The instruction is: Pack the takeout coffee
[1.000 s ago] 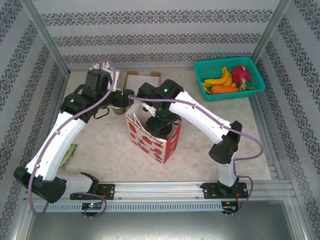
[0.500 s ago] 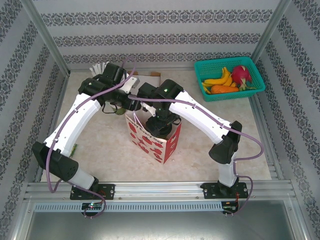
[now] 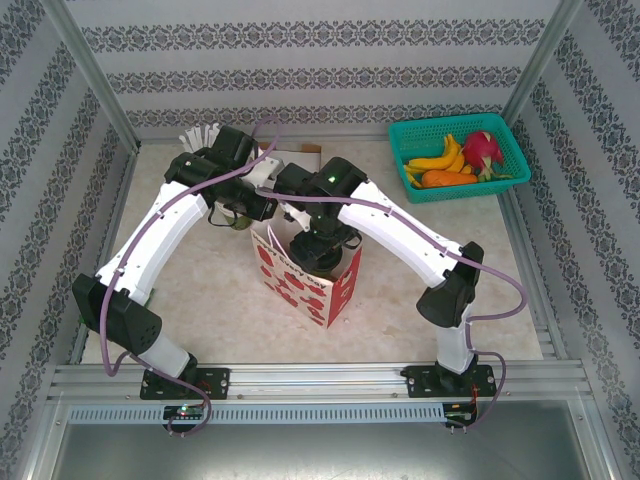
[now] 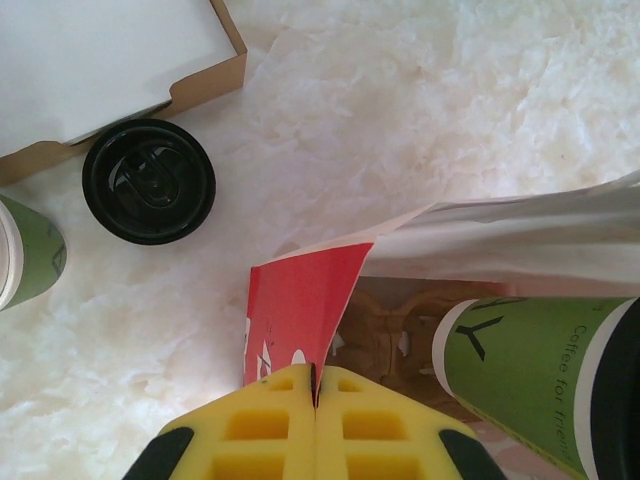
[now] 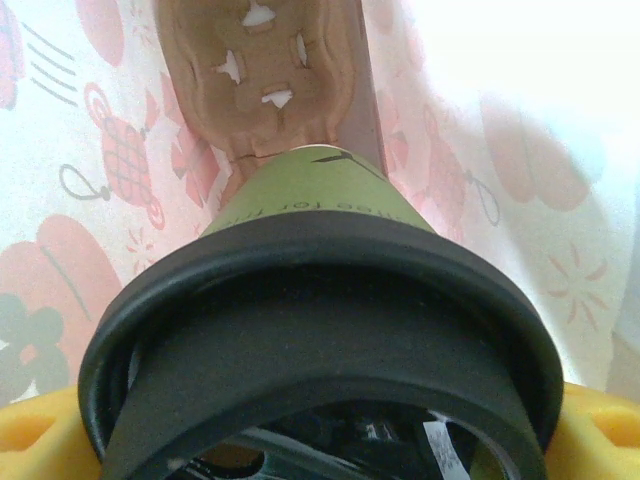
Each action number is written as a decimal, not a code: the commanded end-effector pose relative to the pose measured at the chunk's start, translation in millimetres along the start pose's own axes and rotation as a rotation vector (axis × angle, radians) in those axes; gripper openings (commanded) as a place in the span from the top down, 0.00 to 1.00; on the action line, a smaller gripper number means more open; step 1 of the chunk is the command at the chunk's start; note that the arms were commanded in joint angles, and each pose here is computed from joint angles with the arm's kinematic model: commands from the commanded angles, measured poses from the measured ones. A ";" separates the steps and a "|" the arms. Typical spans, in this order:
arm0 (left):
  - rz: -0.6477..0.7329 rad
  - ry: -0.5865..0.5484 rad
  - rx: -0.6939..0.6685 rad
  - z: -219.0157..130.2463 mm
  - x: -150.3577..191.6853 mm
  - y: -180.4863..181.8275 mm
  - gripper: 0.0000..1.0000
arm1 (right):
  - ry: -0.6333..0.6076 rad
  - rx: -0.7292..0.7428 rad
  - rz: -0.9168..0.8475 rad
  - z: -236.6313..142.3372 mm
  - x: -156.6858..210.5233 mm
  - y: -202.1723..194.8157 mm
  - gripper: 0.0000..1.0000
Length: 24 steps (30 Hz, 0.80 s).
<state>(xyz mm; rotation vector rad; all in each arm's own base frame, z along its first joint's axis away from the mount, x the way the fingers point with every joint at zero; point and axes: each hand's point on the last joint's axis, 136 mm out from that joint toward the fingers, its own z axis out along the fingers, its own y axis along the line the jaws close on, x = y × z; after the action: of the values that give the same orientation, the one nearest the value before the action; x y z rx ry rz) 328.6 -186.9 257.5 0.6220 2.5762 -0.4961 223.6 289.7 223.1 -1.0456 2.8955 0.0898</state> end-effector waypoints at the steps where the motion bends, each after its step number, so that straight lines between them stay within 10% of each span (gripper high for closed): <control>1: 0.027 -0.044 0.004 -11.2 -8.6 -1.9 1.00 | 0.221 0.027 0.025 7.3 45.3 -7.6 0.48; 24: 0.088 -0.106 -0.162 -29.1 -21.2 22.0 1.00 | 0.279 0.045 0.021 12.9 63.5 -10.7 0.49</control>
<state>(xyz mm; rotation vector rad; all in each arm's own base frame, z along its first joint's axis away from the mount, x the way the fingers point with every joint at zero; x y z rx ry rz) 336.9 -174.1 259.1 0.6434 2.5480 -0.3643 211.3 280.4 196.1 -1.0807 2.9967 0.0302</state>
